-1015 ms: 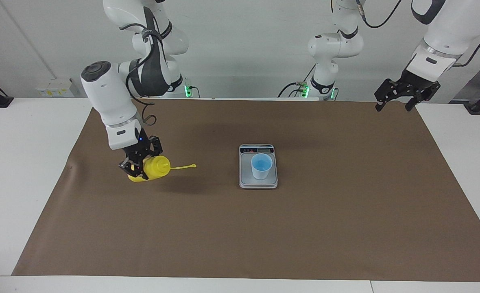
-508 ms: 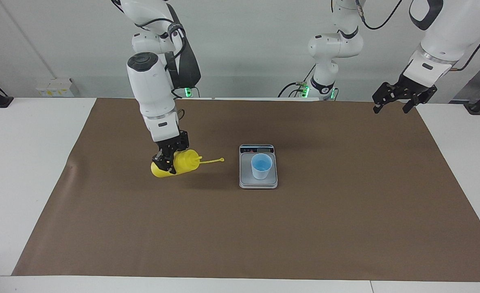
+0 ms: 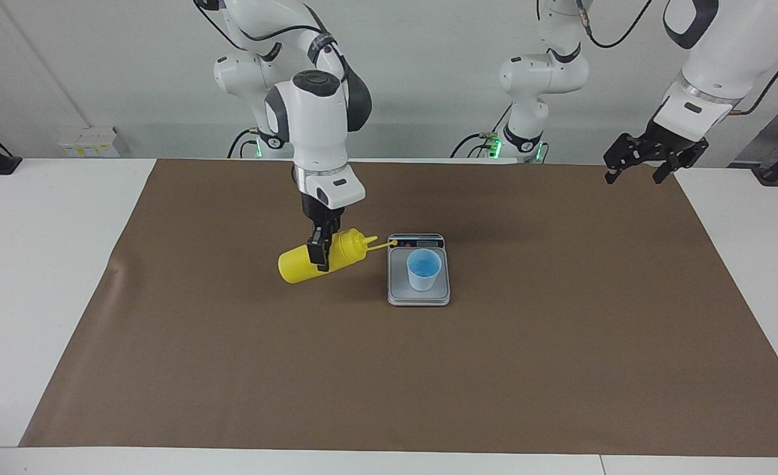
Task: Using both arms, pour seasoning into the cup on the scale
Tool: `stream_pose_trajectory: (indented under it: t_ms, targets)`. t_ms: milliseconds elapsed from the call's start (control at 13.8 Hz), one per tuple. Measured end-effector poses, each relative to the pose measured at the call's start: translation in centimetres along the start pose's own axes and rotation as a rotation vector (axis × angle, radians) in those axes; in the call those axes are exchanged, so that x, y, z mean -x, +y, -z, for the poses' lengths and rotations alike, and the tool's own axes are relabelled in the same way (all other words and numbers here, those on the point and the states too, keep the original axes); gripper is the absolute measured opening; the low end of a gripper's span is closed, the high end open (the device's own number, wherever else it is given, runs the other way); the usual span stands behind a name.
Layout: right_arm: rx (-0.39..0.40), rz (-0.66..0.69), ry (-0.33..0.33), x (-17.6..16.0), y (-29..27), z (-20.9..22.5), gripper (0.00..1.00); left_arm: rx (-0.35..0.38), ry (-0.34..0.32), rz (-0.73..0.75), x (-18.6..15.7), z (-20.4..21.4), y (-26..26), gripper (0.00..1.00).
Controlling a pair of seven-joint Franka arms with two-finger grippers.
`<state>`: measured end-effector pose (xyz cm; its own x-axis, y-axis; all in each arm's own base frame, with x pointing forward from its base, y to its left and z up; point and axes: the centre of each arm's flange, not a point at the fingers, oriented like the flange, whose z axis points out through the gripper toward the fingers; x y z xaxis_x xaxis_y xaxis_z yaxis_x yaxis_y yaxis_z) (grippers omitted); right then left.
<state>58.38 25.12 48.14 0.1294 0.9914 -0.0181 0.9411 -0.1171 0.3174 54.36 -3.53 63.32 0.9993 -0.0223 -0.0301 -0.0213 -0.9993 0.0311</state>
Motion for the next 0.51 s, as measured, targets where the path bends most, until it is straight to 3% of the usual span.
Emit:
stream_pose_trajectory:
  t_ms: [290, 508]
  targets:
    - [0.05, 0.127, -0.092, -2.1, -1.2, -1.7, 0.52, 0.0, 0.0, 0.001, 0.0, 0.0, -0.1, 1.0]
    - [0.074, 0.124, -0.156, -2.6, -1.7, -3.7, 0.52, 0.0, 0.0, 0.001, 0.0, 0.0, -0.1, 1.0]
